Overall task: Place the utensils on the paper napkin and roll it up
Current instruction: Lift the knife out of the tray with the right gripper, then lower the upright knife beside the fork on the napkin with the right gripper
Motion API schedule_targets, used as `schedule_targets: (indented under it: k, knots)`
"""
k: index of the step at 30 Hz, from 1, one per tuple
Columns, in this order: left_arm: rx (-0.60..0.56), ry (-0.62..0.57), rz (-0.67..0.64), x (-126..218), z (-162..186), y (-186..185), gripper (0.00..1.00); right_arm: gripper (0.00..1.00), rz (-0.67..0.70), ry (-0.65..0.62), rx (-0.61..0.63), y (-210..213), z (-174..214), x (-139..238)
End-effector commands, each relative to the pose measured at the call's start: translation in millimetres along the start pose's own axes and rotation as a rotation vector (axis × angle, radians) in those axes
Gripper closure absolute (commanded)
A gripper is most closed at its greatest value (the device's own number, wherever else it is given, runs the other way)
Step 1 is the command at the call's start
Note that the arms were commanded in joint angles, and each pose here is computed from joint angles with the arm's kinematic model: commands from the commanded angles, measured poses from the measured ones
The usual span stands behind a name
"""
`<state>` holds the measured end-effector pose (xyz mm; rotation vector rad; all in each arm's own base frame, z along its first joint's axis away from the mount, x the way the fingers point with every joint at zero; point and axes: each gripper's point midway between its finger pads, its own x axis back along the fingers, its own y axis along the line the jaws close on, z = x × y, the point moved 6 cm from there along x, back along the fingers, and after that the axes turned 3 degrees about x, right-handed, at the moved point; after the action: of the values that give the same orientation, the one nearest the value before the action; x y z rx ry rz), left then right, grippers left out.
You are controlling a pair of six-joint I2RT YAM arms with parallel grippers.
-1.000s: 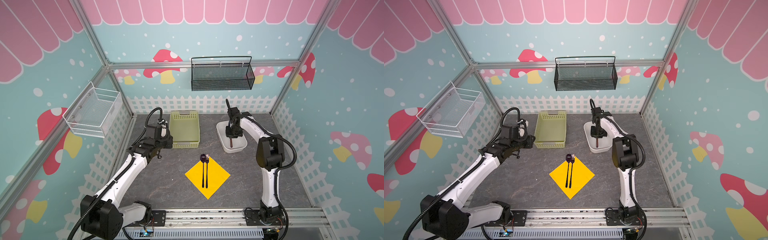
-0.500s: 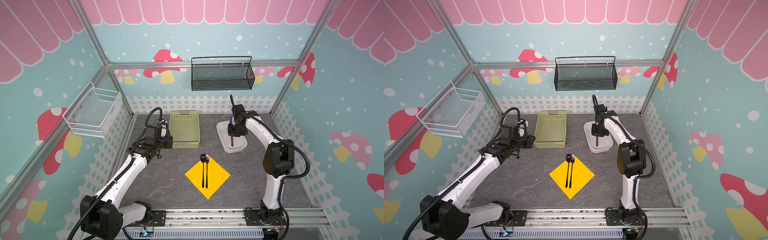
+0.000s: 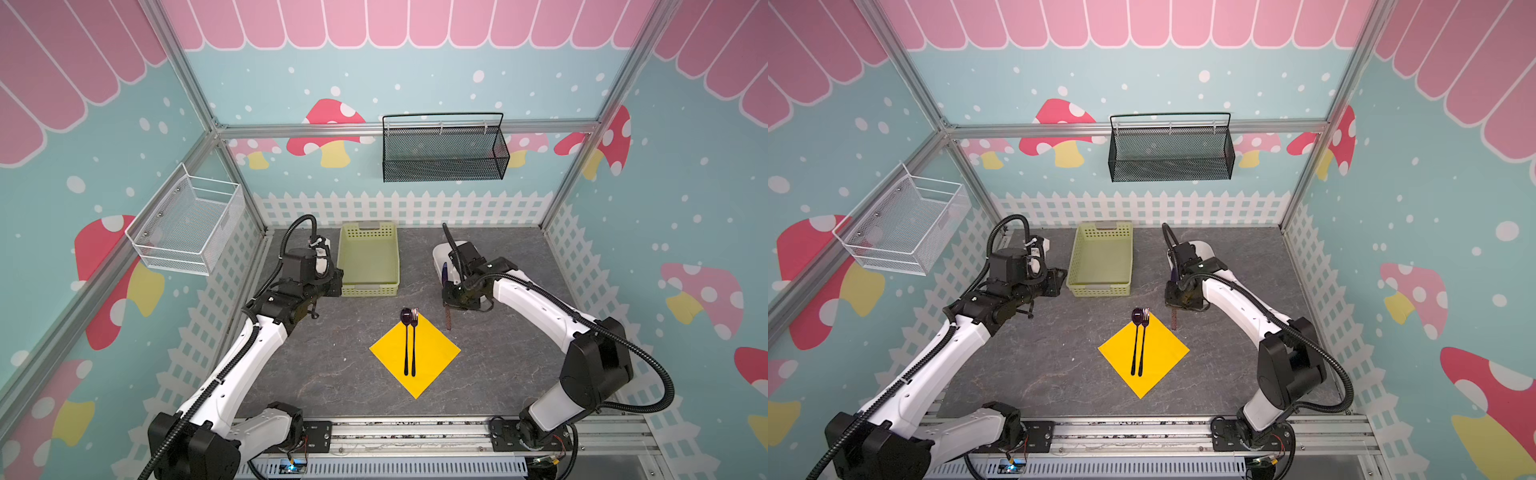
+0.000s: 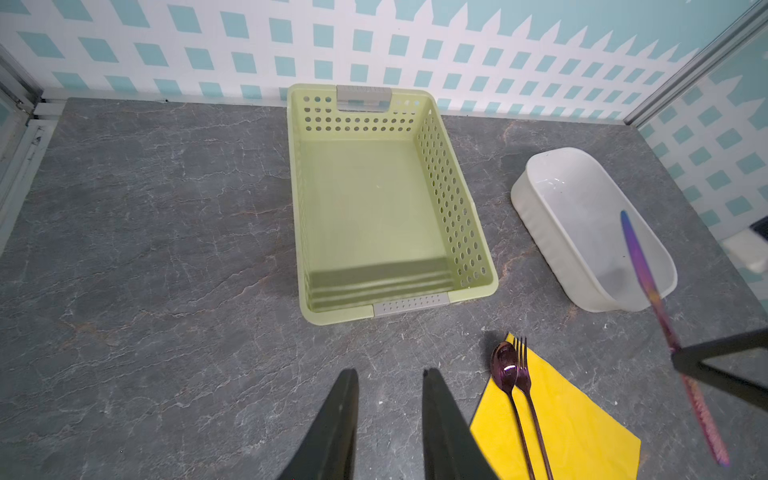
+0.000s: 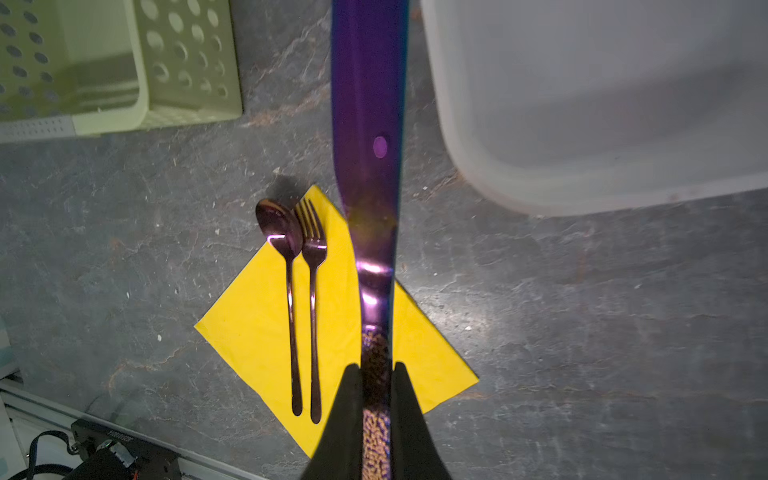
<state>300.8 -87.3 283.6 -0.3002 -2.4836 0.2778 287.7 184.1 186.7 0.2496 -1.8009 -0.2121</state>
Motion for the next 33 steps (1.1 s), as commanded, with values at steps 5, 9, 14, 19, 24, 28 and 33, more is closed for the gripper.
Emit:
schedule_targets:
  k: [5,9,14,19,24,28,33]
  knots:
    - [0.012,-0.033,0.049,11.6,-3.8,-5.2,0.71,1.0,-0.015,0.039,-0.087,21.0,35.2,-29.8]
    - [0.014,-0.043,0.053,14.4,-5.0,-5.9,0.71,1.0,-0.008,0.076,-0.094,22.2,45.3,-49.7]
    - [0.014,-0.045,0.053,15.7,-4.8,-5.8,0.71,1.0,-0.008,0.103,-0.091,24.4,49.3,-70.4]
    - [0.014,-0.042,0.047,14.5,-4.3,-5.0,0.71,1.0,-0.018,0.14,-0.079,27.8,54.6,-88.9]
    - [0.016,-0.038,0.045,13.0,-3.6,-4.4,0.71,1.0,-0.024,0.162,-0.066,29.7,59.0,-98.0]
    - [0.016,-0.034,0.044,11.5,-3.1,-4.2,0.71,1.0,-0.028,0.175,-0.062,29.4,63.5,-102.3]
    - [0.018,-0.028,0.044,9.9,-2.4,-3.9,0.71,1.0,-0.029,0.191,-0.061,28.5,66.9,-107.8]
